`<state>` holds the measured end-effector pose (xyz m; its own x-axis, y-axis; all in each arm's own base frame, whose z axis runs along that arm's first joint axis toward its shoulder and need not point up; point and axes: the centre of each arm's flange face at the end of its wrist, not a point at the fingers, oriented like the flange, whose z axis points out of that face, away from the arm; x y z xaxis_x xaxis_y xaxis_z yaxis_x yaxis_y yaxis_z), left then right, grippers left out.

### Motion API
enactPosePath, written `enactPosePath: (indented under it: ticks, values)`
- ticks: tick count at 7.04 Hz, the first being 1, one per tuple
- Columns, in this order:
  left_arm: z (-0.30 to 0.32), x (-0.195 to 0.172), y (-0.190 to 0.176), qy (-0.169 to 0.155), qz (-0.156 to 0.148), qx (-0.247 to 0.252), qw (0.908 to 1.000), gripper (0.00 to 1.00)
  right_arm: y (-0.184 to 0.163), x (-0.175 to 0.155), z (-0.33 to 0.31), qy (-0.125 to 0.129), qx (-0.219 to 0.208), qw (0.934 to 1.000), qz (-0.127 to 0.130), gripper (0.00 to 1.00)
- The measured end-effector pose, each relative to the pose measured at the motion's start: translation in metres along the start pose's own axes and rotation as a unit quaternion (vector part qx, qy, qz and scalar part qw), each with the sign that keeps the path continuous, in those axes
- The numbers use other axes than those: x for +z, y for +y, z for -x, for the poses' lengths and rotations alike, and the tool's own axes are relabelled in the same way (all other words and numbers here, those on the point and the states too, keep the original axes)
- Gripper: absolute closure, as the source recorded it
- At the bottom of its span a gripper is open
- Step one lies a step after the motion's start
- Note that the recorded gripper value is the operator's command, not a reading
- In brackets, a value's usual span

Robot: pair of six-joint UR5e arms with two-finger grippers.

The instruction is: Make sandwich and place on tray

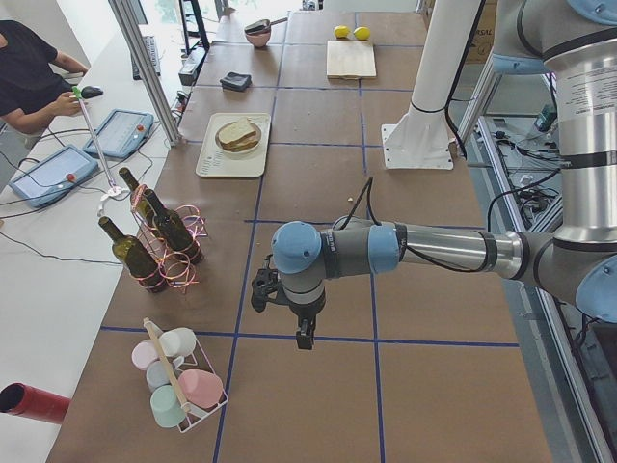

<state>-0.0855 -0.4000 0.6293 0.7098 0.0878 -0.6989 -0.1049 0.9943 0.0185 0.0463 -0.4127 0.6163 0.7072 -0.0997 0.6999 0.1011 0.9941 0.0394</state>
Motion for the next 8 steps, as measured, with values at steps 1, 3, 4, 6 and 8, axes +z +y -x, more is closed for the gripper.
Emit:
enactPosePath:
  ticks: [1, 3, 4, 6, 8]
  values:
    - [0.0000, 0.0001, -0.0003, 0.000, 0.000, 0.000, 1.0000, 0.00, -0.0009, -0.0012, 0.0002, 0.006, -0.001, 1.0000, -0.004, 0.00]
    - [-0.0001, -0.0002, -0.0018, 0.000, -0.001, 0.001, 1.0000, 0.00, -0.0015, -0.0025, 0.0008, 0.009, 0.005, 0.9999, -0.007, 0.00]
    - [0.0000, -0.0004, -0.0027, 0.000, -0.001, 0.001, 1.0000, 0.00, -0.0015, -0.0027, 0.0011, 0.008, 0.006, 0.9999, -0.008, 0.00]
    - [0.0001, -0.0007, -0.0041, 0.000, -0.002, 0.002, 1.0000, 0.00, -0.0016, -0.0027, 0.0019, 0.005, 0.008, 0.9999, -0.008, 0.00]
    - [0.0003, -0.0007, -0.0049, -0.001, -0.003, 0.003, 1.0000, 0.00, -0.0016, -0.0017, 0.0017, 0.002, 0.010, 0.9999, -0.007, 0.00]
